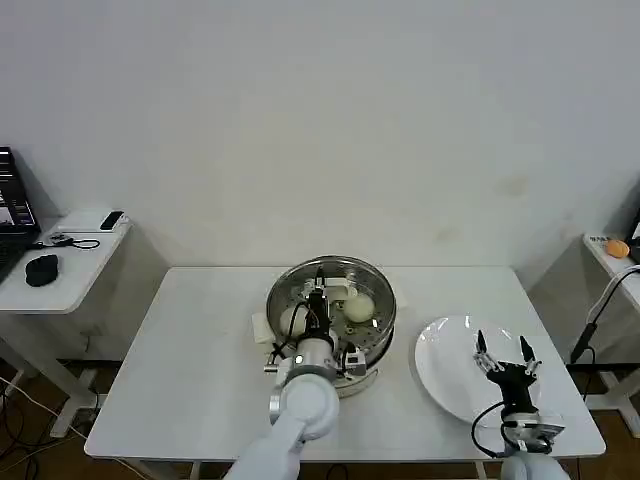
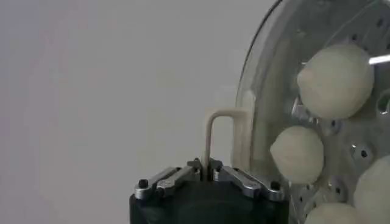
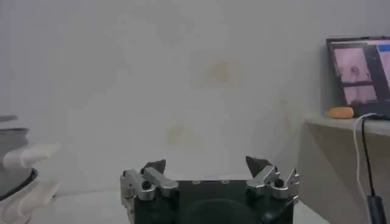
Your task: Take steamed baozi put them in steamer then cover it.
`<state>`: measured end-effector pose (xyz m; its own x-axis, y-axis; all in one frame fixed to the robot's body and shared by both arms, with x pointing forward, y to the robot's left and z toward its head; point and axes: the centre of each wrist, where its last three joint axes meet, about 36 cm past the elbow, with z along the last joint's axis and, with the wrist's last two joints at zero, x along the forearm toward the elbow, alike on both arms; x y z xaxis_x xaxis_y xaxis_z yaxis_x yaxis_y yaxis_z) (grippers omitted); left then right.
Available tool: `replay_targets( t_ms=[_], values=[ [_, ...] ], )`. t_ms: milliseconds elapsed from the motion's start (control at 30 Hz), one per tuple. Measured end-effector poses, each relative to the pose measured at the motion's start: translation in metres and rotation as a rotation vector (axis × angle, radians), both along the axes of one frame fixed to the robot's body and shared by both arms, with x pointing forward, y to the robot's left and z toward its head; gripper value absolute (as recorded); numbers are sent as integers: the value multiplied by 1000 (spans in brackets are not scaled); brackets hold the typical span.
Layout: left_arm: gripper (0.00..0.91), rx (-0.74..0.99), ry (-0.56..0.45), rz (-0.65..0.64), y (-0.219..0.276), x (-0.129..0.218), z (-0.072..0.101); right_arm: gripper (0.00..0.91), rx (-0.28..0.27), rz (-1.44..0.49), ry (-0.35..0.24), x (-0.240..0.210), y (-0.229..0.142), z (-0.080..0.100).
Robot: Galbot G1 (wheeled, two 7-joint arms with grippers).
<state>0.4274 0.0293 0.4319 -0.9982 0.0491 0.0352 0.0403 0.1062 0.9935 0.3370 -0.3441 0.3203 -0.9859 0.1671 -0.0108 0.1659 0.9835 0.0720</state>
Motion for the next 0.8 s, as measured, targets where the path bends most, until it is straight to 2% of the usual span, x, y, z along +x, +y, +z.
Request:
replay_targets(
  t_ms=[800],
  values=[
    [0, 54, -1, -11, 1, 0, -12, 907, 5, -1, 0, 1, 2, -3]
  ],
)
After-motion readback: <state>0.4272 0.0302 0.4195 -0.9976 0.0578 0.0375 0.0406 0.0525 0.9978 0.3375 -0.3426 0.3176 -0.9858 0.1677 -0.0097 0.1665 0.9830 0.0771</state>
